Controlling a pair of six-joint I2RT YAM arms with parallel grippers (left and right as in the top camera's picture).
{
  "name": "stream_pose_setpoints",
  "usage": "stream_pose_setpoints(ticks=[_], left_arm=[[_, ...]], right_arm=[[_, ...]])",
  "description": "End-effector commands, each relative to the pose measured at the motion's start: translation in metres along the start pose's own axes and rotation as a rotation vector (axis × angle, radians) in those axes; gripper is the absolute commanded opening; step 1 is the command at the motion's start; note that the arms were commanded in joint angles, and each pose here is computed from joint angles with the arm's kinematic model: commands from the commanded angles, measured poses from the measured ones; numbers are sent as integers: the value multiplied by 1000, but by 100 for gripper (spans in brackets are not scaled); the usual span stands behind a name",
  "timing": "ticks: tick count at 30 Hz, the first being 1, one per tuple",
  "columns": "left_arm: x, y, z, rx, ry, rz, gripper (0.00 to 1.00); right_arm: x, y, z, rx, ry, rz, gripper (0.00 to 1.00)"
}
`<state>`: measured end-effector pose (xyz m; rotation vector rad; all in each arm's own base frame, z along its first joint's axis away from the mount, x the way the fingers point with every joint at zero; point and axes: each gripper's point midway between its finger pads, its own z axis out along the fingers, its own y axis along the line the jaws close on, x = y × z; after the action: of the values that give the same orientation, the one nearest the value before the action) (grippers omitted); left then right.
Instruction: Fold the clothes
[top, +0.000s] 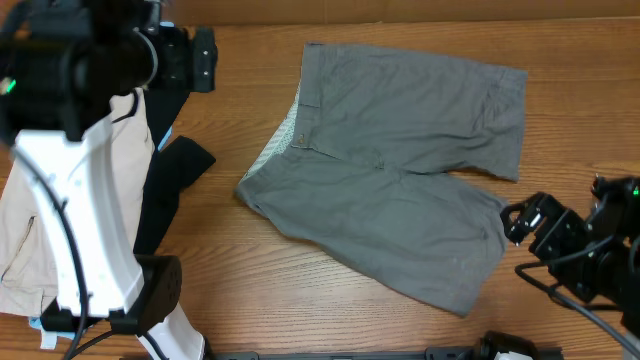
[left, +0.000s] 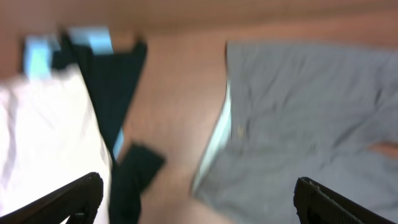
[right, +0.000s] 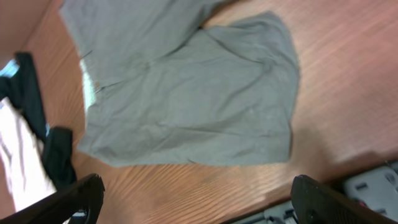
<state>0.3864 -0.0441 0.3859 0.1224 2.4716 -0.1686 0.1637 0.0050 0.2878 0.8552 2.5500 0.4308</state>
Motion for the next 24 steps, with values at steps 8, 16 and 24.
stream_pose_setpoints(ticks=[8,16,24], left_arm=[[120,40,112,-211,540,-195,100],[193,26,200,-112,653,-290,100],[236,12,255,-42,611,-266,94]], right_arm=[[5,-56,27,259,-21,277,100],[23,-63,78,256,86,368,100],[36,-44,109,231,175,253,100]])
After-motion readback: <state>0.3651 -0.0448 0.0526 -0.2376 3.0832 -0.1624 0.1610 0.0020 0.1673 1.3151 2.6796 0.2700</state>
